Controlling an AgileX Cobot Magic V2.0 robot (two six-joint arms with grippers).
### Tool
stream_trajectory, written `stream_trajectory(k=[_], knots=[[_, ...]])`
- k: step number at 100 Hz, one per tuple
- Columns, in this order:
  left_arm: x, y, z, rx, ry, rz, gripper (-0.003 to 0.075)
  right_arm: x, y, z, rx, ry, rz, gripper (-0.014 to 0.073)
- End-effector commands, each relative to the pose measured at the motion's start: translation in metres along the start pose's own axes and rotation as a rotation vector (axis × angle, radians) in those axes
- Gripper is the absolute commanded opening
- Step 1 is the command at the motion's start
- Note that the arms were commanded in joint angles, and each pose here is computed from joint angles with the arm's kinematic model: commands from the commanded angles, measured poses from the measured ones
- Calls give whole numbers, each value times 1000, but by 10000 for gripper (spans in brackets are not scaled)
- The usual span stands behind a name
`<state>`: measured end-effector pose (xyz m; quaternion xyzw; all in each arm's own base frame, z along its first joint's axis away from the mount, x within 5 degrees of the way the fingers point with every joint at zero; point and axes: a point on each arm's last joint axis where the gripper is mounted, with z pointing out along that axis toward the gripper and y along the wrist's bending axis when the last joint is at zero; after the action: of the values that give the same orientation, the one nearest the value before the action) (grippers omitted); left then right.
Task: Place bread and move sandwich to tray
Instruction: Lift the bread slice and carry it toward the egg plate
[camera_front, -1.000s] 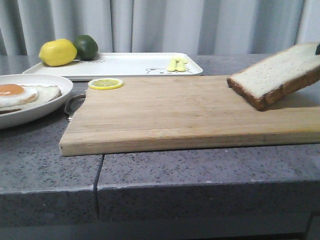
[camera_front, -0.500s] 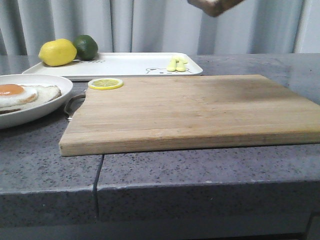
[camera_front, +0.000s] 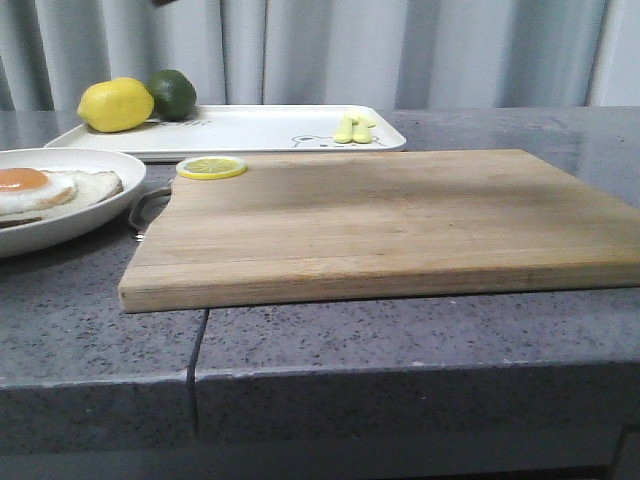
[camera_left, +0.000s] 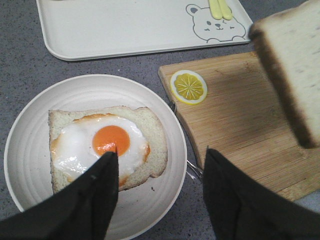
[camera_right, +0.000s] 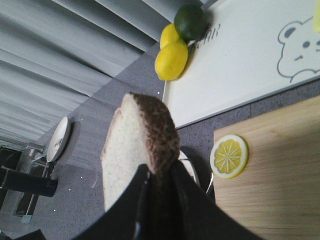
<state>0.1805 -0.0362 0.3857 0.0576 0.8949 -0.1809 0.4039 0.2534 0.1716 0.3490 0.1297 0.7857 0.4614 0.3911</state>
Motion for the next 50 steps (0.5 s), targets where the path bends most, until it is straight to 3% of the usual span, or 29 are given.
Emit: stream_trajectory(k=[1, 28, 50], knots=[[-12, -5, -9, 17, -93, -7, 358, 2, 14, 6, -25, -65, 27, -61], [-12, -5, -9, 17, -93, -7, 358, 46, 13, 44, 35, -25, 51, -61], [-12, -5, -9, 17, -93, -7, 357, 63, 38, 75, -15, 11, 37, -61]])
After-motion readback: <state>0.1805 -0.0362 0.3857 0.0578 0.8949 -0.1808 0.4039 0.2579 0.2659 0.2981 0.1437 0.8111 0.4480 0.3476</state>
